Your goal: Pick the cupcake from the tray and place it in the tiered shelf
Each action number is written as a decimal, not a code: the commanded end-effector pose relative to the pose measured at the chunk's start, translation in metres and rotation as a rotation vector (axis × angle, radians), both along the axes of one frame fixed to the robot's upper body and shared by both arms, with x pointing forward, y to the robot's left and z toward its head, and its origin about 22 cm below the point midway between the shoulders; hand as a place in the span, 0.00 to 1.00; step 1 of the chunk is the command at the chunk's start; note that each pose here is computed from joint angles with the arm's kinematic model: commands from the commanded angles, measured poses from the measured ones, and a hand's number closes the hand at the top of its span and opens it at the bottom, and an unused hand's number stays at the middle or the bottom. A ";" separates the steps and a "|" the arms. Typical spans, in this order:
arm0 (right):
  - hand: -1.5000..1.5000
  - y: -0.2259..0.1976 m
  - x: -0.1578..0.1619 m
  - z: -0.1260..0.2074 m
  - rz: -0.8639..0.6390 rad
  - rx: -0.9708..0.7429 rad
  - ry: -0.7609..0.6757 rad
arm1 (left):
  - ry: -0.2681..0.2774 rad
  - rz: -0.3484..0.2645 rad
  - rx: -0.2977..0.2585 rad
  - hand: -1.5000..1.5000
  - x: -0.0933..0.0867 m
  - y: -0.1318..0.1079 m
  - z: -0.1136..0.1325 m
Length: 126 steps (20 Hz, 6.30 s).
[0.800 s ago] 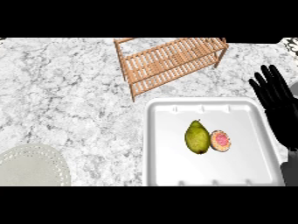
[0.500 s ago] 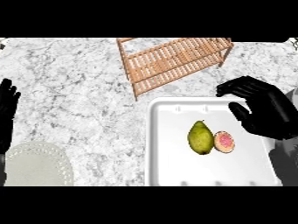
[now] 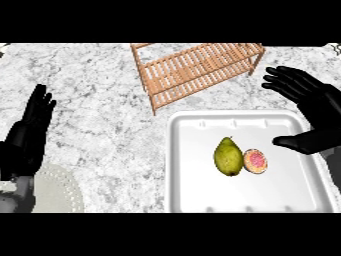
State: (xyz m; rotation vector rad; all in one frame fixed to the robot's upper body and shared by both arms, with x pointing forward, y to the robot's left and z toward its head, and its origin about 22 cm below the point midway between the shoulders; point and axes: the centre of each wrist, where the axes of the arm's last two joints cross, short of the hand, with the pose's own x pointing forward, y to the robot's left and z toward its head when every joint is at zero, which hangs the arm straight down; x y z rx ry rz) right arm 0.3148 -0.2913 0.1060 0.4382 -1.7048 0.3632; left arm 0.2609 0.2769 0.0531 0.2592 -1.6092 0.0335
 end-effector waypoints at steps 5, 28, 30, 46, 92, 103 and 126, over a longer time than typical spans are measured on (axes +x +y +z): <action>0.00 -0.014 -0.008 0.084 0.289 -0.487 -0.110 | 0.003 -0.014 -0.016 0.50 -0.002 -0.006 0.005; 0.00 0.114 -0.083 0.079 0.139 -1.477 -0.254 | 0.020 -0.011 -0.018 0.50 -0.005 -0.014 0.007; 0.00 0.112 -0.080 0.064 0.141 -1.565 -0.231 | 0.016 -0.009 -0.014 0.50 -0.004 -0.013 0.000; 0.00 0.084 -0.065 0.007 0.126 -1.526 -0.190 | -0.007 0.002 -0.012 0.50 0.003 0.001 0.010; 1.00 0.189 -0.083 -0.041 0.068 -1.297 -0.180 | 0.004 0.016 -0.010 0.50 0.003 -0.007 -0.004; 1.00 0.160 -0.103 0.077 -0.298 -0.851 -0.219 | -0.009 0.010 -0.013 0.50 -0.008 -0.011 0.005; 1.00 0.131 0.024 0.129 -0.612 -0.775 -0.232 | -0.004 -0.017 -0.025 0.50 0.018 -0.016 0.002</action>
